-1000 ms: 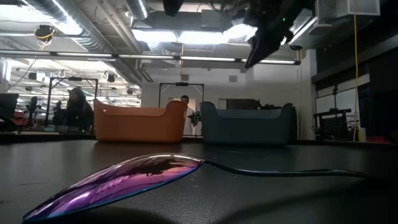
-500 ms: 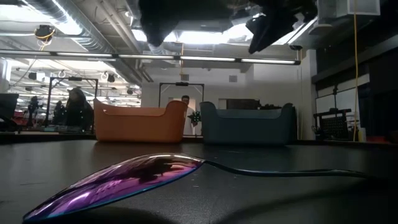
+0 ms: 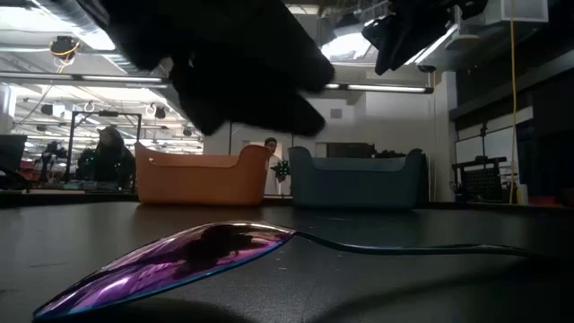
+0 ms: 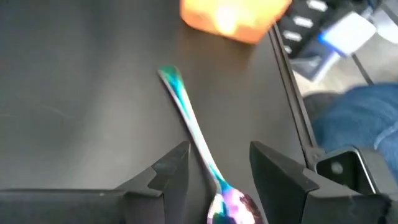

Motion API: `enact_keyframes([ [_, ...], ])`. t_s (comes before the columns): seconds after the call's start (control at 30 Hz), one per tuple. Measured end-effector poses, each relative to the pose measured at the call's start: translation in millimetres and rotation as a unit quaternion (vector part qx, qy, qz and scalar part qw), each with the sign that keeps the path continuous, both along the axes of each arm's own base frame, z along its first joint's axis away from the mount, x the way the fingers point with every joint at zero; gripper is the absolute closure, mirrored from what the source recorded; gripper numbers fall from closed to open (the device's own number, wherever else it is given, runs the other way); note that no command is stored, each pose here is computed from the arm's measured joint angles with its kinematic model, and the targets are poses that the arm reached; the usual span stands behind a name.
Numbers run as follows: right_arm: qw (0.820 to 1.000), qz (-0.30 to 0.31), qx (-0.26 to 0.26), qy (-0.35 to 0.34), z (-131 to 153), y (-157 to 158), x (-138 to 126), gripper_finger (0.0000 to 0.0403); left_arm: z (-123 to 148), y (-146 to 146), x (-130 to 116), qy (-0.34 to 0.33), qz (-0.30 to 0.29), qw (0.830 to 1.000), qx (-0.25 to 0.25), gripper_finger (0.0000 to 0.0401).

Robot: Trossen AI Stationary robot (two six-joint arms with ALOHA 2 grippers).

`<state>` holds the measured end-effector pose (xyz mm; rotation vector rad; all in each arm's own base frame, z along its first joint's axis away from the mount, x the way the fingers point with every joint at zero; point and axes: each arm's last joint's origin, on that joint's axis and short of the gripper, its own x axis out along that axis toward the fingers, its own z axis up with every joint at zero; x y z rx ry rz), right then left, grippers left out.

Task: Sort silverware by color (type)
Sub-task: Put the purple spoon into the bottom blue bin

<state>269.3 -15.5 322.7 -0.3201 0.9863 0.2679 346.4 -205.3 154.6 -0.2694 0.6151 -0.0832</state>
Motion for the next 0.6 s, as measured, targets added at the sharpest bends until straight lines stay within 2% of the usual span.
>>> enact_keyframes([
  [0.13,1.0,-0.011,-0.005,0.001,-0.1,-0.8,0.0,0.0284,-9.1,-7.8,13.9,0.011,-0.05,0.999,0.0,0.024],
  [0.27,1.0,-0.014,-0.008,-0.001,0.1,-1.3,0.3,0.0284,-10.1,-8.9,30.3,0.009,-0.081,0.996,0.028,0.024],
  [0.47,1.0,-0.014,-0.007,-0.001,0.1,-1.2,0.3,0.0284,-7.1,-2.1,36.4,0.039,-0.076,0.994,0.065,0.024],
  [0.6,1.0,-0.014,-0.007,-0.001,0.1,-1.4,0.3,0.0284,-11.5,-0.5,33.9,0.066,-0.062,0.994,0.059,0.024],
])
